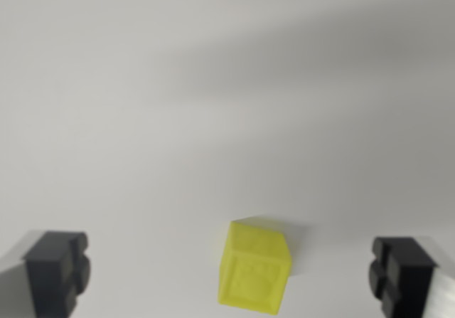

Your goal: Pick yellow cube

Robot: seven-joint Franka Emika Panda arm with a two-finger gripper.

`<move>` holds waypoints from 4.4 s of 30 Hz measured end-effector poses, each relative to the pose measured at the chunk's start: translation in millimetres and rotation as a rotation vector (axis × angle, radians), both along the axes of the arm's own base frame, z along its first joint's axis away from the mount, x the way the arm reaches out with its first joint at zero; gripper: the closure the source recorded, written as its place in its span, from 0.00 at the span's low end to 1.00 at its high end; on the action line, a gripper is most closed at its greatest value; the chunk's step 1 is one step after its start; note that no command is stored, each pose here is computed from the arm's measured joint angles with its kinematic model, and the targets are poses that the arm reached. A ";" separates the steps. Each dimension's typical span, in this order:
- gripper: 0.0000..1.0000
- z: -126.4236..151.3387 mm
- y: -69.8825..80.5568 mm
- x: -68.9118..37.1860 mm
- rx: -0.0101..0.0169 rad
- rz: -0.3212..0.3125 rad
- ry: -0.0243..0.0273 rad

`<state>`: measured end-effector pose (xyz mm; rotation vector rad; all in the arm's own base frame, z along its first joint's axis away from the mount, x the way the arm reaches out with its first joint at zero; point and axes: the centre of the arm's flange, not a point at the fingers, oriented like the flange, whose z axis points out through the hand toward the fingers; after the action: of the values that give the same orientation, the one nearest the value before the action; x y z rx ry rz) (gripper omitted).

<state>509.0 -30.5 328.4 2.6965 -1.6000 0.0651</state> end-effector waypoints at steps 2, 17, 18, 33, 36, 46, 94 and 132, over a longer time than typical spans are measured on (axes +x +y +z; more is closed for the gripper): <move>0.00 -4.9 0.3 -3.8 0.0007 -0.007 0.0004; 0.00 -42.3 2.4 -33.4 0.0068 -0.058 0.0071; 0.00 -44.6 2.5 -35.2 0.0072 -0.061 0.0070; 0.00 -82.0 4.5 -64.7 0.0136 -0.112 0.0136; 0.00 -89.6 4.9 -70.6 0.0148 -0.122 0.0151; 0.00 -114.7 6.0 -90.3 0.0192 -0.156 0.0198; 0.00 -212.4 8.8 -130.3 0.0292 -0.233 0.0312; 1.00 -133.7 8.9 -129.9 0.0299 -0.234 0.0301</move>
<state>379.2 -21.6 194.7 2.4962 -1.9076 -0.0007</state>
